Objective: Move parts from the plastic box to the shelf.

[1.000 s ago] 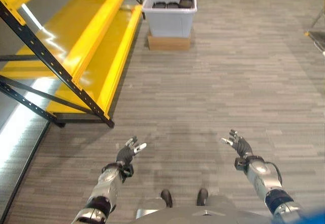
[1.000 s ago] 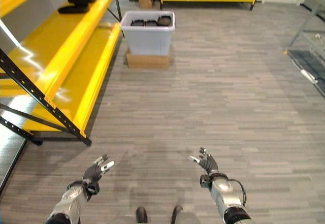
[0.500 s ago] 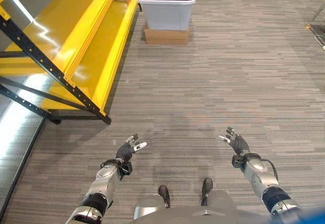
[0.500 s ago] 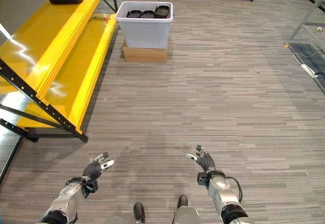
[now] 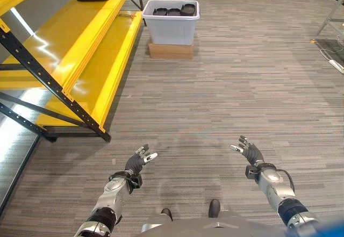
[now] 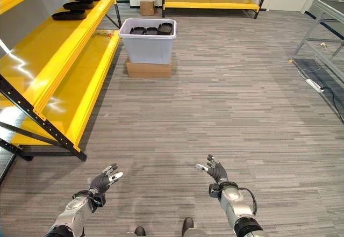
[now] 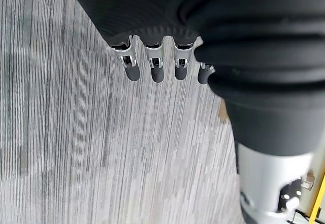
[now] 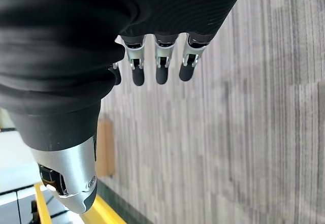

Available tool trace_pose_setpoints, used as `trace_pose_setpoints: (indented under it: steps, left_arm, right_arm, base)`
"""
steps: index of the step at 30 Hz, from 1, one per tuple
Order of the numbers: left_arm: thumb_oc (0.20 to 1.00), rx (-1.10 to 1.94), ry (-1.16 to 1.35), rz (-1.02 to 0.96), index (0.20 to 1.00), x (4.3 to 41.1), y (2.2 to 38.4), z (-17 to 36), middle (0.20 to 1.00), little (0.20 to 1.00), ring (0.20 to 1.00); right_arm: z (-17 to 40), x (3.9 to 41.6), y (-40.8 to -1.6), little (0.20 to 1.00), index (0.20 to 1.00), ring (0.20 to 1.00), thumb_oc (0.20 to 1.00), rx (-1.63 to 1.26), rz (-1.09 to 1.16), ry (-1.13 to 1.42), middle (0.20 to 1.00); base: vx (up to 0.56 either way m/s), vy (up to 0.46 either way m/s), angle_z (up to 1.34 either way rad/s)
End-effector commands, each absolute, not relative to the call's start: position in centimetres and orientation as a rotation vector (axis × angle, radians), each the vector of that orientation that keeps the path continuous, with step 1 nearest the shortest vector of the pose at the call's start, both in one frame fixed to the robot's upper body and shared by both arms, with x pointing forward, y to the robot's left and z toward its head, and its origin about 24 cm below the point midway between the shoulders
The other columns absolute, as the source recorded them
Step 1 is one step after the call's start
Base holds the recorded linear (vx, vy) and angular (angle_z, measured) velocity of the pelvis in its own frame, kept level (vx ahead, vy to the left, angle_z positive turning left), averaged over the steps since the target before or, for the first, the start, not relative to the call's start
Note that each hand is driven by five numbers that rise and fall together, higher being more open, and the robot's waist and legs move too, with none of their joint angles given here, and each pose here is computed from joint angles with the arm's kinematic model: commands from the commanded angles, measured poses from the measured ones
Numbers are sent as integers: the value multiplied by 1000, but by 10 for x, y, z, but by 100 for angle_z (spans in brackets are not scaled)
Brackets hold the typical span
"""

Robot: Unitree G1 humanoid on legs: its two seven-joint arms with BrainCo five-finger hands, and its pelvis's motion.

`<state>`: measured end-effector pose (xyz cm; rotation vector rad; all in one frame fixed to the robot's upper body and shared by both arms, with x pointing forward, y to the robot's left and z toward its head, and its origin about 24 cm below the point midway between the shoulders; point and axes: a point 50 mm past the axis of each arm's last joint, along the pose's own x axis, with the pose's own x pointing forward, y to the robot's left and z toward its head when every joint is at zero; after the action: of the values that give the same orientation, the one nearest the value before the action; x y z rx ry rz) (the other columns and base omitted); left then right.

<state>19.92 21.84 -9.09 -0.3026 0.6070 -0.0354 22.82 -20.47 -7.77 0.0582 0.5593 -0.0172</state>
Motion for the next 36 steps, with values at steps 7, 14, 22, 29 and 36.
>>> trace_pose_setpoints:
  steps: [7,14,22,29,36]
  left_arm:
    - [1000,-446,458,-155,1000,227,204,-68,1000,1000,1000]
    - [1000,-385,474,-186,1000,220,206,-68,1000,1000,1000]
    - [1000,-396,525,-266,1000,206,185,-79,1000,1000,1000]
    - [1000,-458,512,-224,1000,205,177,-82,1000,1000,1000]
    - [1000,-494,470,-112,1000,214,185,-80,1000,1000,1000]
  right_arm:
    - [-56,254,-198,1000,1000,1000,1000,80,-21,433,1000]
    - [-46,261,-199,1000,1000,1000,1000,100,-15,374,1000]
    - [-52,248,-207,1000,1000,1000,1000,84,-59,385,1000]
    - [-58,247,-205,1000,1000,1000,1000,-4,12,441,1000]
    - [-56,241,-221,1000,1000,1000,1000,-73,16,445,1000]
  base:
    - [-30,111,4]
    - [118,49,-6]
    - [495,-166,40]
    - [384,-111,22]
    - [293,-207,-27]
